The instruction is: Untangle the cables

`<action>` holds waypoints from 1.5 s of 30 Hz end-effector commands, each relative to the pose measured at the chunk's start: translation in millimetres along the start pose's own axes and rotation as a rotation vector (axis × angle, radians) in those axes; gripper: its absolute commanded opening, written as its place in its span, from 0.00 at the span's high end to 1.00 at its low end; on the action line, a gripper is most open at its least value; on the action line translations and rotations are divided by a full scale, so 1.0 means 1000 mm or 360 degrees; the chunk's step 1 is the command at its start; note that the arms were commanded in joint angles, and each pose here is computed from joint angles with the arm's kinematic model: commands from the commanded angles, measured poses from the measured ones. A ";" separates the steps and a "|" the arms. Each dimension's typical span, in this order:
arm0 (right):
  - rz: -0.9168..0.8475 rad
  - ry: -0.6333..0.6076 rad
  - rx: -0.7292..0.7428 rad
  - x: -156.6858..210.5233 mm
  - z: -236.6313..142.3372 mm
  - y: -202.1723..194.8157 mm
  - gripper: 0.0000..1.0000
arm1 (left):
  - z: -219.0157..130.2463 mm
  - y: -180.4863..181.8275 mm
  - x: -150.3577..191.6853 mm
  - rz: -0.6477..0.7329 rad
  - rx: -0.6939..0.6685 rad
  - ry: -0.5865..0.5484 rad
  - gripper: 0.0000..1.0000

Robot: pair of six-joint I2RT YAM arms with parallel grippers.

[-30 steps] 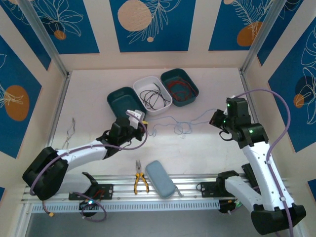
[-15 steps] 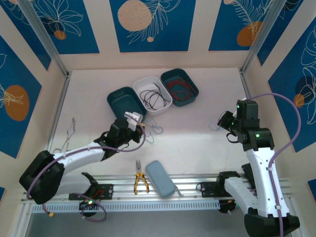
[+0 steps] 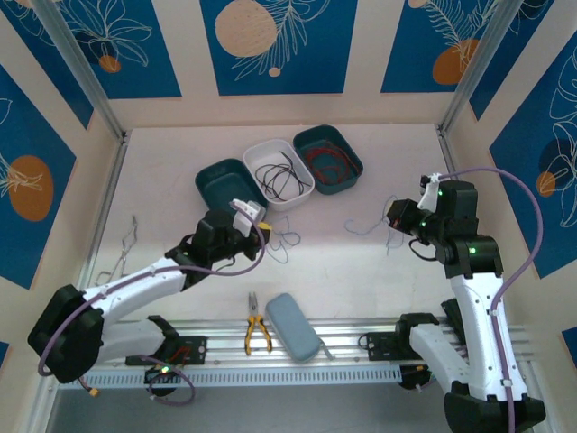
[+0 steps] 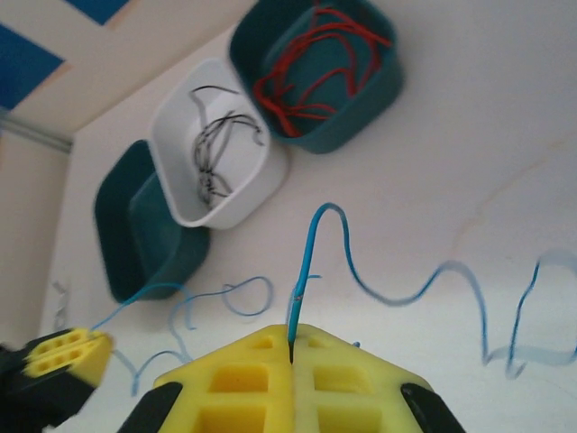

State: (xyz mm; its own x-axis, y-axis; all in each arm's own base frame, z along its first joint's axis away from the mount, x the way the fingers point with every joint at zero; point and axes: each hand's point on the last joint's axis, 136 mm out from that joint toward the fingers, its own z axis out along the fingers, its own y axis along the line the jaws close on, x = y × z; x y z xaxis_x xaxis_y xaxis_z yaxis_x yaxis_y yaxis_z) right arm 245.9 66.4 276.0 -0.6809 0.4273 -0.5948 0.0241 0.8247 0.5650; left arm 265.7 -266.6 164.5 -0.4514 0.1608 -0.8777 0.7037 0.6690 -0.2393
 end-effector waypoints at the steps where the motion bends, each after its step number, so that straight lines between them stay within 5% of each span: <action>1: -0.0112 0.0013 -0.0263 -0.003 -0.008 0.036 1.00 | 0.008 -0.010 -0.001 -0.0024 0.0123 0.0015 0.92; 4: -0.0139 0.0013 -0.0319 -0.003 -0.012 0.046 1.00 | 0.014 -0.015 0.001 -0.0040 0.0180 0.0020 0.83; 9: -0.0205 0.0029 -0.0479 -0.003 -0.021 0.069 1.00 | 0.019 -0.019 -0.001 -0.0049 0.0228 0.0021 0.50; 13: -0.0242 0.0032 -0.0581 -0.004 -0.028 0.086 1.00 | 0.016 -0.024 -0.008 -0.0038 0.0260 -0.0034 0.37; 30: -0.0547 0.0081 -0.1128 0.000 -0.060 0.165 1.00 | 0.028 -0.049 -0.047 -0.0123 0.0464 -0.0267 0.25; 45: -0.0746 0.0210 -0.1242 0.014 -0.045 0.198 1.00 | 0.038 -0.062 -0.060 -0.0301 0.0617 -0.0362 0.25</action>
State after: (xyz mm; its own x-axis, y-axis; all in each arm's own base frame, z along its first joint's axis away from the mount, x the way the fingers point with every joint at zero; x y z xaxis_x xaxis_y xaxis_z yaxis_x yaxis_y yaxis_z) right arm 213.3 215.6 390.9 -0.6313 0.0409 -0.7745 -0.6927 0.4193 0.5868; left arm 273.6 -335.3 191.3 -0.5109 -0.0812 -0.8558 0.7626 0.4167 -0.4948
